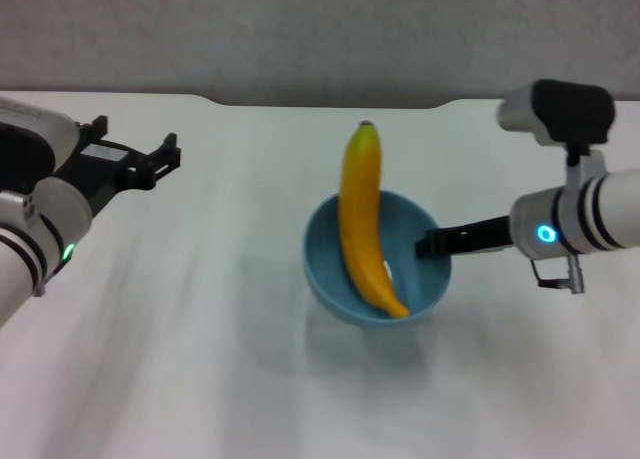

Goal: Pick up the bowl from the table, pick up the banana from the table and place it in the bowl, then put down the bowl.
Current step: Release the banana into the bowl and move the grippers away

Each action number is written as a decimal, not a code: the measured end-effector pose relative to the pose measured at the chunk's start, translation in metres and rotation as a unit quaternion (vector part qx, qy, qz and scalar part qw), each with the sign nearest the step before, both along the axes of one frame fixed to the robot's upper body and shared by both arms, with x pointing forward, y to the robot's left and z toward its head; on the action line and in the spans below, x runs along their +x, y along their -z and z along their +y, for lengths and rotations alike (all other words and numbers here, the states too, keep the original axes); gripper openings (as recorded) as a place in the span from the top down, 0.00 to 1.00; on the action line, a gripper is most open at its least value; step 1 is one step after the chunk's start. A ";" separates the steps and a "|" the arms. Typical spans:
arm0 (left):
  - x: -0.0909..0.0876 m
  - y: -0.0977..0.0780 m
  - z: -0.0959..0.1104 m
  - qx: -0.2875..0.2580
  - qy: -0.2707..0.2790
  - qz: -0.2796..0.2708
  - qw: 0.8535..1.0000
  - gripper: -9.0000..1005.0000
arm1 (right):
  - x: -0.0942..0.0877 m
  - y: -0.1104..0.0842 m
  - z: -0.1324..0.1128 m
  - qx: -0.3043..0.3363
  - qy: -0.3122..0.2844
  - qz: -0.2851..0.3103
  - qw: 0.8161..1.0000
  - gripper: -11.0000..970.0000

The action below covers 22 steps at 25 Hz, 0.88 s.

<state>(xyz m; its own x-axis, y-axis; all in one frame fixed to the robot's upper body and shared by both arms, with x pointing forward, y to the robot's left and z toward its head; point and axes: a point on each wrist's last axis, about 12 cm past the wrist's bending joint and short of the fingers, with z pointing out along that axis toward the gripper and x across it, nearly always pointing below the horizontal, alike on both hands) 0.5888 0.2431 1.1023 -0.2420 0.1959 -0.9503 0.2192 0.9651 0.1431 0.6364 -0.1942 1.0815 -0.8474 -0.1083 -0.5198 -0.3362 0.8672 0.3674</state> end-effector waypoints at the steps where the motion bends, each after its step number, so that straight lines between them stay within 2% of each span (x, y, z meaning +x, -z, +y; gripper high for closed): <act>1: 0.000 0.001 0.001 0.000 -0.003 0.000 1.000 0.10 | 0.002 -0.002 0.003 -0.003 -0.006 0.005 1.000 0.96; 4: 0.000 0.002 0.004 0.000 -0.008 0.001 1.000 0.10 | 0.007 -0.005 0.009 -0.023 -0.027 0.033 0.999 0.96; 13: -0.001 0.003 0.006 -0.005 -0.015 0.003 1.000 0.10 | 0.007 -0.008 0.009 -0.060 -0.061 0.063 0.994 0.96; 22: -0.002 0.009 0.009 -0.008 -0.030 0.008 0.999 0.10 | -0.001 0.004 0.014 -0.092 -0.081 0.068 0.990 0.95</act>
